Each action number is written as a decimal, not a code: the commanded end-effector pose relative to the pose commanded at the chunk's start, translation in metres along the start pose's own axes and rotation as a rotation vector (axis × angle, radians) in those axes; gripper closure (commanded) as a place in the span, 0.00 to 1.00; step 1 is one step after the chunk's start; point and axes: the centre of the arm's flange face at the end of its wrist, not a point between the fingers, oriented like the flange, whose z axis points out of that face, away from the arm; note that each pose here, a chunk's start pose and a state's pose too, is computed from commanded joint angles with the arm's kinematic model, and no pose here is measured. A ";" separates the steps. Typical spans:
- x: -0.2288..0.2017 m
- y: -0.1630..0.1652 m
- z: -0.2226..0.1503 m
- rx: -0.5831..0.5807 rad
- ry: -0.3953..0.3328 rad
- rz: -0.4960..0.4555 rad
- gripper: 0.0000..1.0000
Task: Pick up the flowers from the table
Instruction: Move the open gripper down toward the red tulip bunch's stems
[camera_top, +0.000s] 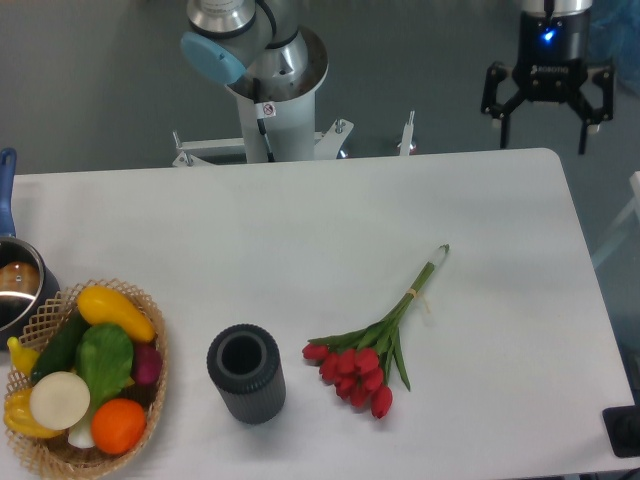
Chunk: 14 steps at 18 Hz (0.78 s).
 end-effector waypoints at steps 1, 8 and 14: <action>0.004 -0.006 0.009 0.002 0.018 -0.005 0.00; 0.028 -0.026 0.063 -0.016 0.118 -0.045 0.00; 0.040 -0.021 0.093 -0.117 0.145 -0.022 0.00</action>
